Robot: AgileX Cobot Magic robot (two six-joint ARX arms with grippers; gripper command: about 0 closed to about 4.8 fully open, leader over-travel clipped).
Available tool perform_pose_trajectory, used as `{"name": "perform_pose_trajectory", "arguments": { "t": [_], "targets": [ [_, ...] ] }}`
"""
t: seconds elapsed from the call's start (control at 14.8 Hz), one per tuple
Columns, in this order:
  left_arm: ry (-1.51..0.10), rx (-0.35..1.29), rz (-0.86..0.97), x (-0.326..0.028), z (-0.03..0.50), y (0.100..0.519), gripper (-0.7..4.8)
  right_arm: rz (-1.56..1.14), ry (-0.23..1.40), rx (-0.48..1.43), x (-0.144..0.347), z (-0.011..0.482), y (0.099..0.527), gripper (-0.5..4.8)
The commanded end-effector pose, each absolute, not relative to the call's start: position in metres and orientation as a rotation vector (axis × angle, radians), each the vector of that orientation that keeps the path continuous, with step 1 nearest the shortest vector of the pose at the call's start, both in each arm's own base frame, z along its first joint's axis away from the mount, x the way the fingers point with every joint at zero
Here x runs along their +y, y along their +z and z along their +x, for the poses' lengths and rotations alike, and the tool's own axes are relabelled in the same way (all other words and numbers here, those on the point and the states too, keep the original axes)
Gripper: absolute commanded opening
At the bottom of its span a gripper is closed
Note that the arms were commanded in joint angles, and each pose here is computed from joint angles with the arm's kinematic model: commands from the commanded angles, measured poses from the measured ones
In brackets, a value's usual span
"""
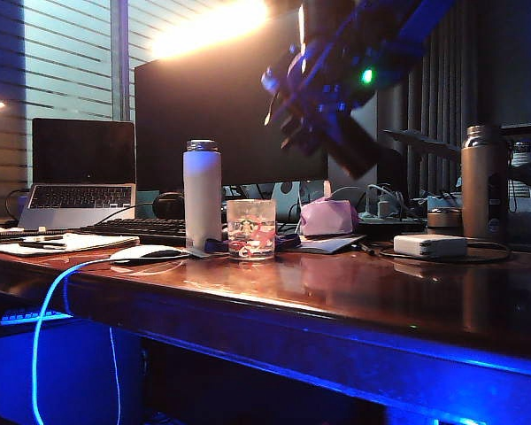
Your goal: Pick up the black thermos, pour a little water from inside into the glass cup, then place the black thermos back on the table.
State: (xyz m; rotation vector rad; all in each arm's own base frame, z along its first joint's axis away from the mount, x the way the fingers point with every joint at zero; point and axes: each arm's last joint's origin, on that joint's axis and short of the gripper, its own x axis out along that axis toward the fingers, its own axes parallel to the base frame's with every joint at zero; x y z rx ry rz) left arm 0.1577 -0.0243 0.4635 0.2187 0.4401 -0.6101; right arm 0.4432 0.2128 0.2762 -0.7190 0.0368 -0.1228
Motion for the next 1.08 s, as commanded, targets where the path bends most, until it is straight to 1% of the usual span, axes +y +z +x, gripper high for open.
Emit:
{"name": "perform_pose_trajectory", "arguments": {
  "t": [0.07, 0.27, 0.54, 0.74, 0.81, 0.95, 1.08],
  "targets": [
    [-0.613, 0.425, 0.219, -0.025, 0.157, 0.465, -0.02, -0.663, -0.149, -0.027, 0.208, 0.432, 0.311, 1.48],
    [-0.612, 0.425, 0.219, -0.025, 0.157, 0.465, -0.02, -0.618, -0.134, 0.01, 0.202, 0.421, 0.329, 1.48],
    [-0.612, 0.425, 0.219, -0.025, 0.157, 0.465, -0.02, -0.578, -0.138, -0.019, 0.195, 0.407, 0.355, 1.48],
    [-0.612, 0.425, 0.219, -0.025, 0.157, 0.465, -0.02, -0.473, -0.1, 0.058, 0.186, 0.389, 0.37, 1.47],
    [-0.612, 0.425, 0.219, -0.025, 0.157, 0.465, -0.02, -0.408, -0.052, 0.088, 0.182, 0.384, 0.372, 1.47],
    [-0.612, 0.425, 0.219, -0.025, 0.157, 0.465, -0.01, -0.287, 0.055, 0.075, 0.175, 0.374, 0.367, 1.47],
    [-0.613, 0.425, 0.219, -0.025, 0.157, 0.465, -0.02, -0.229, 0.049, -0.01, 0.168, 0.361, 0.349, 1.47]
  ]
}}
